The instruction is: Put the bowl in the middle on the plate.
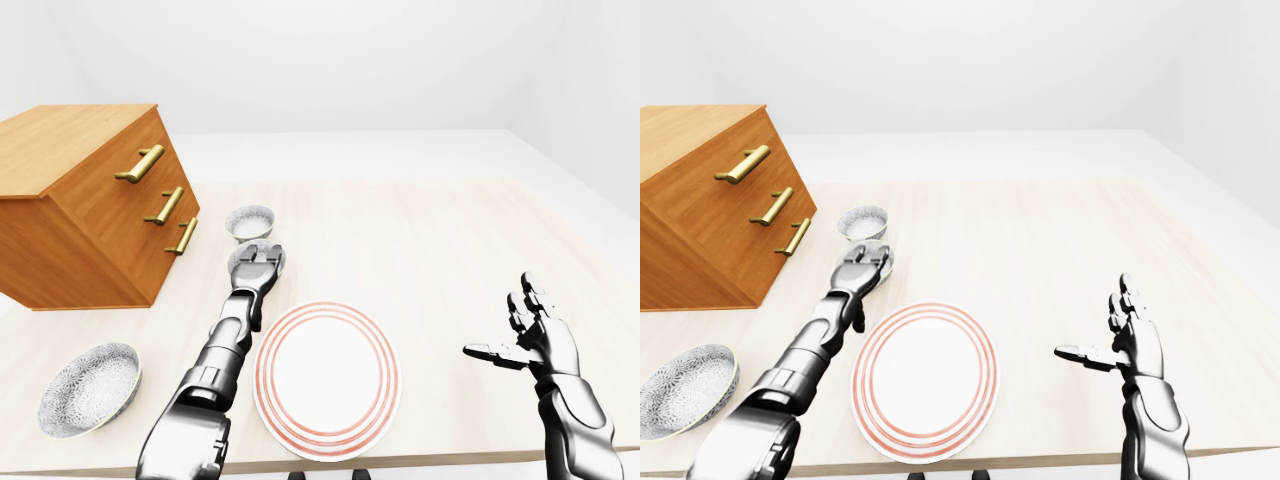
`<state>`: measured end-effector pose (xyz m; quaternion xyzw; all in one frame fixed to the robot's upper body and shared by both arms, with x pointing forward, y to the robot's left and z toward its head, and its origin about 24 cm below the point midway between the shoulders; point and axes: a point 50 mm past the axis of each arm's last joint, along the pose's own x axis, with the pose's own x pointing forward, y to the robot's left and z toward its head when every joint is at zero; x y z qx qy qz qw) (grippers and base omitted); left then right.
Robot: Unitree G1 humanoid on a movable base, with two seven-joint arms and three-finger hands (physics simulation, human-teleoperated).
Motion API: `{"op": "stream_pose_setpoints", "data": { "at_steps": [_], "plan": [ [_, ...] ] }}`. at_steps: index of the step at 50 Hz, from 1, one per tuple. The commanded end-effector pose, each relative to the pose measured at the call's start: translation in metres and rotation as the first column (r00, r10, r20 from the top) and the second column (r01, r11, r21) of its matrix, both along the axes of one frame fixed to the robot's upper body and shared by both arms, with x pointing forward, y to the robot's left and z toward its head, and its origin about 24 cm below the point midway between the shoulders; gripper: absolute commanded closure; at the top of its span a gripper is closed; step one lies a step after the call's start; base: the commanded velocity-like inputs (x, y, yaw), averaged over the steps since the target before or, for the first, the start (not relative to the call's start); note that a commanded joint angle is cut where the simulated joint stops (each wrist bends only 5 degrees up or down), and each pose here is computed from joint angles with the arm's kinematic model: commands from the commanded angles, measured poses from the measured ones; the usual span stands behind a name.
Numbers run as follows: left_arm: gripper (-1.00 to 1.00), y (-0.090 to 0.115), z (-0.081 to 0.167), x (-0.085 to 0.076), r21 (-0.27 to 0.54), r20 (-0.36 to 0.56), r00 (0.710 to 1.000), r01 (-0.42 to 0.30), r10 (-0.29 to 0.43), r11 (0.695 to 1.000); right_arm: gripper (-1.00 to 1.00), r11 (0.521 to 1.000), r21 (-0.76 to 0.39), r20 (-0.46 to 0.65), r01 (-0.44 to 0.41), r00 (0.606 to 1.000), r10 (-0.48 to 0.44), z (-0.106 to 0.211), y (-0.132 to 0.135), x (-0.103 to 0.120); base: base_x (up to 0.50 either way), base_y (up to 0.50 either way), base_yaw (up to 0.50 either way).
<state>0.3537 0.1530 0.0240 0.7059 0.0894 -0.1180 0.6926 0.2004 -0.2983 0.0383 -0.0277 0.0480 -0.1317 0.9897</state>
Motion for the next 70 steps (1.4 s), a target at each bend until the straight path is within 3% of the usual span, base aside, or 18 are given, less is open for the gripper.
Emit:
{"op": "stream_pose_setpoints", "data": {
  "at_steps": [1,16,17,18,19,20,21,22,23,49,56,70],
  "plan": [
    [-1.00,0.001,0.001,0.000,0.002,-0.002,1.000,-0.002,0.002,1.000,-1.00,1.000,0.000,0.000,0.000,1.000,0.000,0.000,0.001,0.000,0.00,0.00,0.00],
    [-1.00,0.001,0.000,-0.001,-0.002,-0.007,1.000,-0.006,0.005,1.000,-1.00,1.000,0.000,0.001,0.001,1.000,-0.001,0.001,0.001,0.001,0.00,0.00,0.00],
    [-0.91,0.001,0.000,-0.001,-0.002,-0.007,1.000,-0.006,0.006,1.000,-1.00,1.000,0.000,0.001,0.001,1.000,-0.001,0.001,0.001,0.000,0.00,0.00,0.00],
    [-0.51,0.001,-0.001,-0.001,-0.003,-0.008,1.000,-0.005,0.005,1.000,-1.00,1.000,0.001,0.001,0.001,1.000,-0.001,0.001,0.001,0.000,0.00,0.00,0.00],
    [0.16,0.000,-0.001,-0.002,-0.002,-0.008,1.000,-0.004,0.004,1.000,-1.00,1.000,0.001,0.002,0.002,1.000,-0.002,0.002,0.000,0.000,0.00,0.00,0.00],
    [0.16,0.000,-0.001,-0.002,-0.002,-0.008,1.000,-0.004,0.004,1.000,-1.00,1.000,0.001,0.002,0.002,1.000,-0.002,0.002,0.000,0.000,0.00,0.00,0.00],
    [0.65,0.000,-0.001,-0.001,-0.003,-0.006,1.000,-0.001,0.001,1.000,-1.00,1.000,0.001,0.002,0.002,1.000,-0.002,0.001,-0.001,0.000,0.00,0.00,0.00],
    [0.93,0.000,-0.001,-0.002,-0.002,-0.006,1.000,0.001,-0.001,1.000,-1.00,1.000,0.001,0.002,0.002,1.000,-0.002,0.000,0.000,0.001,0.00,0.00,0.00],
    [1.00,0.000,-0.001,-0.002,-0.003,-0.006,1.000,0.001,-0.001,1.000,-1.00,1.000,0.001,0.002,0.002,1.000,-0.002,0.000,0.000,0.001,0.00,0.00,0.00],
    [1.00,-0.005,-0.003,-0.005,-0.019,-0.008,1.000,0.012,-0.012,1.000,-1.00,1.000,0.003,0.013,-0.005,1.000,0.005,0.003,0.001,0.001,0.00,0.00,0.00],
    [1.00,-0.007,-0.002,-0.009,-0.057,0.001,1.000,0.016,-0.016,0.998,-1.00,1.000,0.003,0.012,-0.004,1.000,0.004,0.004,0.001,-0.001,0.00,0.00,0.00],
    [1.00,-0.013,0.031,-0.014,-0.154,0.084,0.996,0.036,-0.024,0.987,-1.00,1.000,0.003,0.010,-0.004,1.000,0.004,0.002,0.000,-0.001,0.00,0.00,0.00]
  ]
}}
